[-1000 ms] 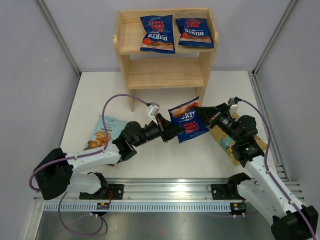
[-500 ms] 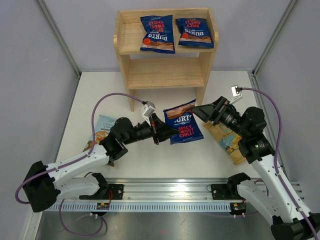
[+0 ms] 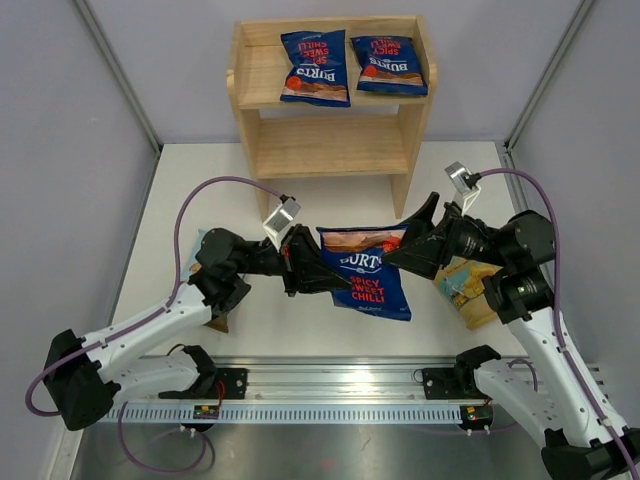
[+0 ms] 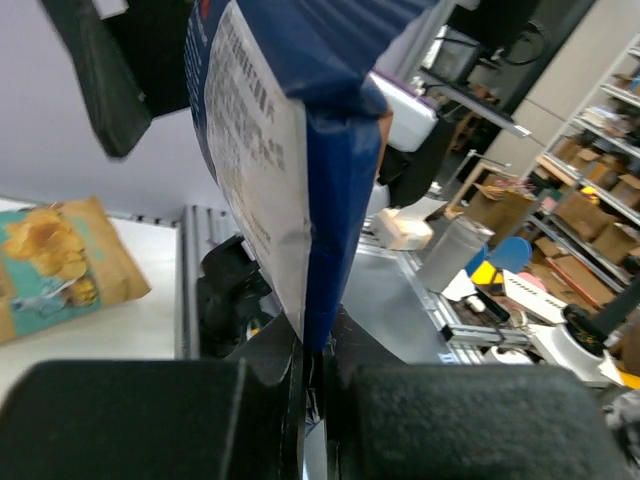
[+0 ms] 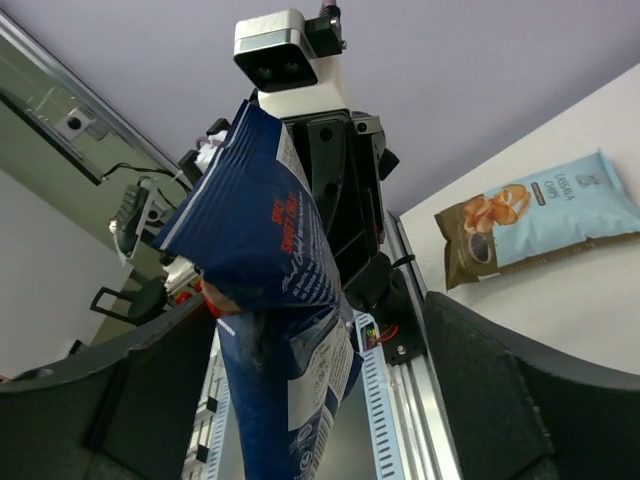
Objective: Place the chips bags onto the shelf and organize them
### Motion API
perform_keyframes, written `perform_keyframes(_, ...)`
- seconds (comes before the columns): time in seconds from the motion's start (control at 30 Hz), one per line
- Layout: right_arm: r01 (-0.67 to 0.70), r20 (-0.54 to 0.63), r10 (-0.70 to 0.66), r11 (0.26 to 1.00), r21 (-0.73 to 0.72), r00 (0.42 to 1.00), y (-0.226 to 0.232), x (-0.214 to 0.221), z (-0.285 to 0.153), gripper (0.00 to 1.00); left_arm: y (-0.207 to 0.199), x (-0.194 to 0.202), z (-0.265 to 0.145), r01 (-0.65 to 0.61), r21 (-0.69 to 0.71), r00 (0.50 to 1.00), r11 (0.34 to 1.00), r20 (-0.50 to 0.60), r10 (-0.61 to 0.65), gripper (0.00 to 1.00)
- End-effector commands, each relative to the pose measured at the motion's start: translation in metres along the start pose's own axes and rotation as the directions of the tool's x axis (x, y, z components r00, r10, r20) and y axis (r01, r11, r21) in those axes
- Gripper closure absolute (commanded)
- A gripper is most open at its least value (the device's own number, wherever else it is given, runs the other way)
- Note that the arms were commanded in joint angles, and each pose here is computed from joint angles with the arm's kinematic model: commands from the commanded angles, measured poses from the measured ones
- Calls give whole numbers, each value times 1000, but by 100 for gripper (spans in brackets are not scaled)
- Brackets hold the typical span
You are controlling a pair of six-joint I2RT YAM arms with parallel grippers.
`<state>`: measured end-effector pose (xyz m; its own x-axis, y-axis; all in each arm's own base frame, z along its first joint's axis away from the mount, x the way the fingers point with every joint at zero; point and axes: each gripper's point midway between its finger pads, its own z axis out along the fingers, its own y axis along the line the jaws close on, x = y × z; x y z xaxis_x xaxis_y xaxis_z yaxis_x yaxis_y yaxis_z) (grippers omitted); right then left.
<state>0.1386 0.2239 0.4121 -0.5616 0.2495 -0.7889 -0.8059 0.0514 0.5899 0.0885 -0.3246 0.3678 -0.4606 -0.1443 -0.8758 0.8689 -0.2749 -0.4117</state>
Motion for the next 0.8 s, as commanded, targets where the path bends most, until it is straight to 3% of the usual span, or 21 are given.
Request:
perform_keyframes(0.0,4,-35,-7,995,-102,999,25,-3,-1,12,-32,-28,7,-36,123,999,992,1,37,93)
perform_keyframes(0.1,-15,-32,12,995,-95,999,22,-5,0,19,-20,-28,13,21,85,1000,996,-21,-20,94)
perform_keyframes(0.23,-3,-34,-1,994,-108,999,29,-6,-1,20,-1,-27,20,100,7,993,995,-61,-100,95)
perform_keyframes(0.4,-1,-40,-2,997,-80,999,35,-7,-3,29,31,-18,21,136,-141,983,981,-103,-151,97)
perform_keyframes(0.57,-8,-60,7,1000,-14,998,26,-4,-4,37,43,-11,18,153,-175,975,973,-136,-178,98)
perform_keyframes(0.67,-10,-64,13,999,40,998,18,-3,-5,49,45,-11,15,147,-189,973,971,-149,-176,98)
perform_keyframes(0.77,0,-81,5,998,68,997,14,-3,-6,80,46,-11,10,133,-213,970,968,-173,-171,93)
